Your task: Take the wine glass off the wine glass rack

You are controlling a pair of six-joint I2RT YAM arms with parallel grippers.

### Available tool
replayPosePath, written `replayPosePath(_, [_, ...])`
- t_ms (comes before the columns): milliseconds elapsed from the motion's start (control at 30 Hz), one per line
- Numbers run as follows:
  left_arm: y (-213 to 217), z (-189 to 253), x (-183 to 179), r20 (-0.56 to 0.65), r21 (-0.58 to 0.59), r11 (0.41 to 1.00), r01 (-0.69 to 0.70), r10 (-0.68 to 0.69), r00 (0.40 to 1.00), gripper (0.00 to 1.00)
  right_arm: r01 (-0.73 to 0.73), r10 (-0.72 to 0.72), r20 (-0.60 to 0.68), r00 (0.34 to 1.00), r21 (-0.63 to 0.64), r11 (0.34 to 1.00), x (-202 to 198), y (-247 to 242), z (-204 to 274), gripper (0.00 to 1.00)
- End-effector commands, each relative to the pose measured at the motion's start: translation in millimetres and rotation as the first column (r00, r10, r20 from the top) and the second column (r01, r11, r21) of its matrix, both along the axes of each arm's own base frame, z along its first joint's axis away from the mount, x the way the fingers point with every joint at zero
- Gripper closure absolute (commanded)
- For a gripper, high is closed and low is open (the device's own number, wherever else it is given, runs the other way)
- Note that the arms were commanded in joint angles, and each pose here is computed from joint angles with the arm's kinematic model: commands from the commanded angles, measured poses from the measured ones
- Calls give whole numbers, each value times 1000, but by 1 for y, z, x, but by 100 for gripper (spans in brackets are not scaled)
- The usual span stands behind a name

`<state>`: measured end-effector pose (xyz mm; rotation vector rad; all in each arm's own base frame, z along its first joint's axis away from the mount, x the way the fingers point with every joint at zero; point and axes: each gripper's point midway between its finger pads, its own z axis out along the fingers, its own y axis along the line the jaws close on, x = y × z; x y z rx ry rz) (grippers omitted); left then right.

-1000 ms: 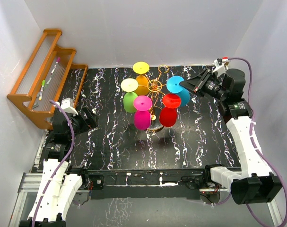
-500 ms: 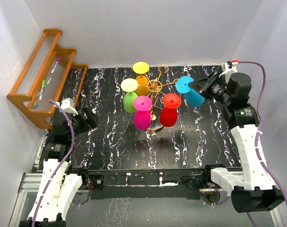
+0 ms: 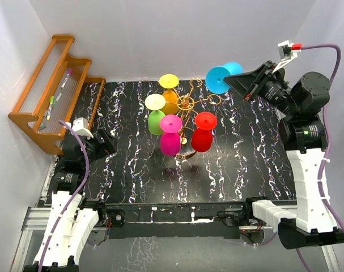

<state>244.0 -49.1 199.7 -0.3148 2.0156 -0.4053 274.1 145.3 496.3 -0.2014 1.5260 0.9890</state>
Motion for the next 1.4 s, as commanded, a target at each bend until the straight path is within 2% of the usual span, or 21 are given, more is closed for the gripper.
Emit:
replayPosePath(0, [3,12,1,15,-6,1000,-23,23,1000,16,-198,216,284,934,-91,976,-44,29,62,92])
replayPosePath(200, [-16,52,-2,57,-104,993,48,-42,997,29,-355,394,337,855,-173,919,-63,65,76,92])
replayPosePath(433, [-21,110,-20,79,-161,986,55,-42,996,28,-425,482,332,811,-233,875,-56,124,67,92])
replayPosePath(700, [-23,159,-58,109,-321,947,0,37,993,27,-375,491,356,795,-347,860,-79,200,41,92])
replayPosePath(833, [-45,177,-79,122,-420,902,101,-54,991,27,-343,491,378,785,-394,853,-93,216,25,92])
replayPosePath(967, [-63,196,-99,158,-466,858,214,-157,975,25,-346,503,360,786,-417,840,-100,226,12,92])
replayPosePath(1067, [-80,215,-115,265,-468,805,365,-267,927,24,-367,517,365,774,-406,837,-107,228,10,92])
replayPosePath(1167, [-87,228,-126,346,-449,771,452,-316,883,25,-387,533,357,767,-405,828,-113,231,6,92])
replayPosePath(1367, [-100,230,-139,406,-406,715,569,-416,813,28,-483,620,319,716,-415,771,-133,236,-1,92])
